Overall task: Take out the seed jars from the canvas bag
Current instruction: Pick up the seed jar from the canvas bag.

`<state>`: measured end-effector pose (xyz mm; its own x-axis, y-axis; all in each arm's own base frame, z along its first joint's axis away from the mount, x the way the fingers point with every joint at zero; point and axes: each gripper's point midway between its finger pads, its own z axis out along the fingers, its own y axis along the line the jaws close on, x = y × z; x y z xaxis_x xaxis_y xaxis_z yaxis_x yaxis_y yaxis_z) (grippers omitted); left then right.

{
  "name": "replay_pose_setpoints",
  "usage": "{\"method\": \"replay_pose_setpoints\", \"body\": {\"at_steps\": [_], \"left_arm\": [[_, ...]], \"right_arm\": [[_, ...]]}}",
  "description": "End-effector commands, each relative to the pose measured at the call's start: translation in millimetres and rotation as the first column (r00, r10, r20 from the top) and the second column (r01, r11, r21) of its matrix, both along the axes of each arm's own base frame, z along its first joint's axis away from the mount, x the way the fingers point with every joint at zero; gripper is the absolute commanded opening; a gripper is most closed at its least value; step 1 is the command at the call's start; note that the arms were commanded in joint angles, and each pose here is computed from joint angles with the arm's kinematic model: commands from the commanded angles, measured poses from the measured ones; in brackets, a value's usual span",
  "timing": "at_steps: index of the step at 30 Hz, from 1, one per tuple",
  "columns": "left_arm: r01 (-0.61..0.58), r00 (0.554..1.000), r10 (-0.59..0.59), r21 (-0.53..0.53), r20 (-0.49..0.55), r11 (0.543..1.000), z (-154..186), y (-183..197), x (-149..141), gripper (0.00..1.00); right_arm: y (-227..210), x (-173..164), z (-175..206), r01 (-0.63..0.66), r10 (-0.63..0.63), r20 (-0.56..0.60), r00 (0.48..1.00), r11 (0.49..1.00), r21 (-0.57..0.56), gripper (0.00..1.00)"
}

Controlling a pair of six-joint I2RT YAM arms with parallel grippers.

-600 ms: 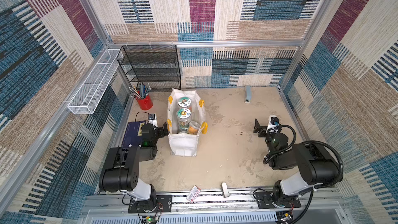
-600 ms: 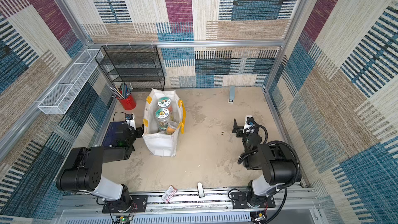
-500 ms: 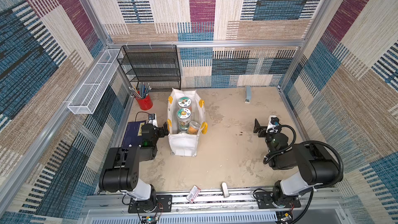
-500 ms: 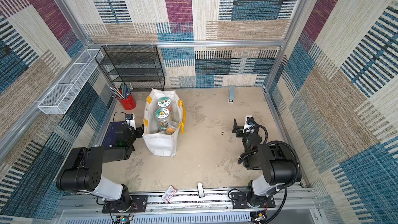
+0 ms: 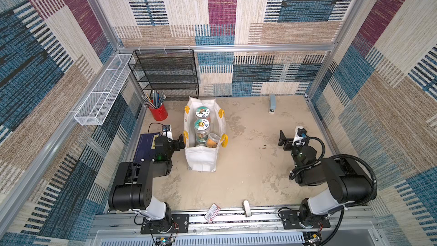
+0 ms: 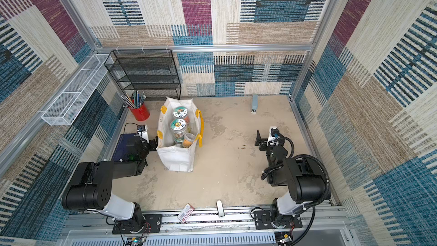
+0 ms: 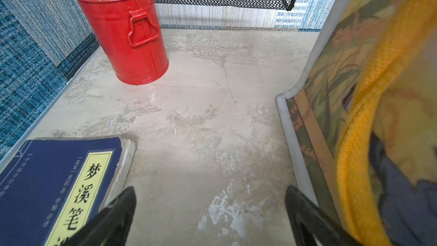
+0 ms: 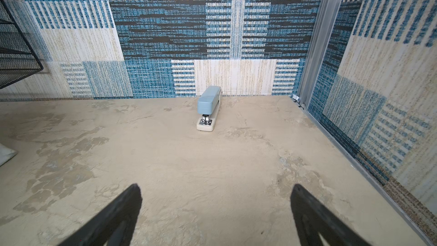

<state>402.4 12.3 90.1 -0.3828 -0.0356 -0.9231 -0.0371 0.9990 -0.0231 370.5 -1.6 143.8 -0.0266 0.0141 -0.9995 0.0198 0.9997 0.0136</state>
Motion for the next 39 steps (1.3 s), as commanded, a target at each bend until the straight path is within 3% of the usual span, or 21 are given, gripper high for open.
{"method": "replay_pose_setpoints", "body": {"at_steps": [1,20,22,27,32,39], "left_arm": [[0.017,1.0,-0.017,0.025,0.018,1.0,5,0,2,0.98],[0.017,1.0,-0.017,0.025,0.019,1.0,5,0,2,0.99],[0.006,0.999,-0.007,0.023,0.035,1.0,7,1,-1,1.0],[-0.07,0.992,0.067,0.029,0.106,0.997,46,12,-20,1.0],[-0.176,0.948,0.182,-0.046,0.259,0.983,99,23,-37,0.99],[-0.153,0.921,0.226,-0.24,0.317,0.959,171,18,-54,0.95]], "right_arm": [[-2,0,7,0.011,-0.011,0.026,1.0,1.0,0.006,0.99],[-2,0,7,0.013,-0.013,0.026,1.0,1.0,0.005,0.99],[-12,0,12,0.069,-0.07,0.034,0.997,0.997,0.028,0.99],[-15,6,48,0.087,-0.089,0.024,0.996,0.995,0.051,0.99],[7,14,103,-0.051,0.038,0.077,0.996,0.982,0.181,0.99],[61,21,126,-0.319,0.328,0.04,0.944,0.872,0.371,0.99]]}}
